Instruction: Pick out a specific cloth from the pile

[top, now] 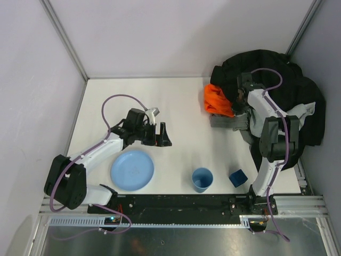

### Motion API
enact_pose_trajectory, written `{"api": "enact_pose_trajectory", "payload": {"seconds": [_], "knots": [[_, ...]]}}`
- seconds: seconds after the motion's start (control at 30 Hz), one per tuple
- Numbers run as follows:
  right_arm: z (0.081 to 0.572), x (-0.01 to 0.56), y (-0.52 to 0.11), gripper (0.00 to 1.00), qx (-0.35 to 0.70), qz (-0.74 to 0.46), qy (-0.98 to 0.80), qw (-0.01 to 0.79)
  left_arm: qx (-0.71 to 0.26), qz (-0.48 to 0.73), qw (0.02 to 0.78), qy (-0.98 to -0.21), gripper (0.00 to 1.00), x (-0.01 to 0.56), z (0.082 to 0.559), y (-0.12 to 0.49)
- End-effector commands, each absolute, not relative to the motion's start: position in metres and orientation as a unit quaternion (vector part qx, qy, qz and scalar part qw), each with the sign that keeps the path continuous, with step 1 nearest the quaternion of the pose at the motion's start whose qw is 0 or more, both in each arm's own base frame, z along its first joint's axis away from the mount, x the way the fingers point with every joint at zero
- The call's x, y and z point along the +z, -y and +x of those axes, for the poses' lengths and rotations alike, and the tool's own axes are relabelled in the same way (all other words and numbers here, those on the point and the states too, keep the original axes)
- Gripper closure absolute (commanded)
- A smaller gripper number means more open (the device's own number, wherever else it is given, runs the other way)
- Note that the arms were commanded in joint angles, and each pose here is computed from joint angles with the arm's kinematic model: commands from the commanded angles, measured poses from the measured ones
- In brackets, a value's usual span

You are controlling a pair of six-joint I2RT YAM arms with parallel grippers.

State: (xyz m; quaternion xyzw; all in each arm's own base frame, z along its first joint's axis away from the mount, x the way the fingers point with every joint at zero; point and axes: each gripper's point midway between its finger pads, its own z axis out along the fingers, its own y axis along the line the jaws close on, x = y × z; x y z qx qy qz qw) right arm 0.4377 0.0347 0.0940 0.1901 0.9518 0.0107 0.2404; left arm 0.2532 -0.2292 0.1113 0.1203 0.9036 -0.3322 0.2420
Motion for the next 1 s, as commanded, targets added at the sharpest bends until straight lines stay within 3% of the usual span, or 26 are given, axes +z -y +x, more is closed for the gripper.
{"api": "enact_pose_trajectory", "payload": {"seconds": [0.0, 0.33, 0.77, 0.97], "knots": [[0.460, 0.137, -0.038, 0.99, -0.009, 0.170, -0.939, 0.300, -0.332, 0.124, 0.249, -0.901, 0.00, 0.110, 0.255, 0.232], [0.469, 0.206, -0.036, 1.00, -0.020, 0.155, -0.919, 0.361, -0.335, 0.126, 0.249, -0.900, 0.00, 0.110, 0.255, 0.233], [0.509, 0.303, 0.028, 1.00, 0.084, 0.231, -0.855, 0.457, -0.337, 0.130, 0.249, -0.899, 0.00, 0.111, 0.255, 0.235], [0.510, 0.317, 0.040, 1.00, 0.095, 0.238, -0.844, 0.471, -0.339, 0.132, 0.254, -0.896, 0.00, 0.115, 0.255, 0.235]]}}
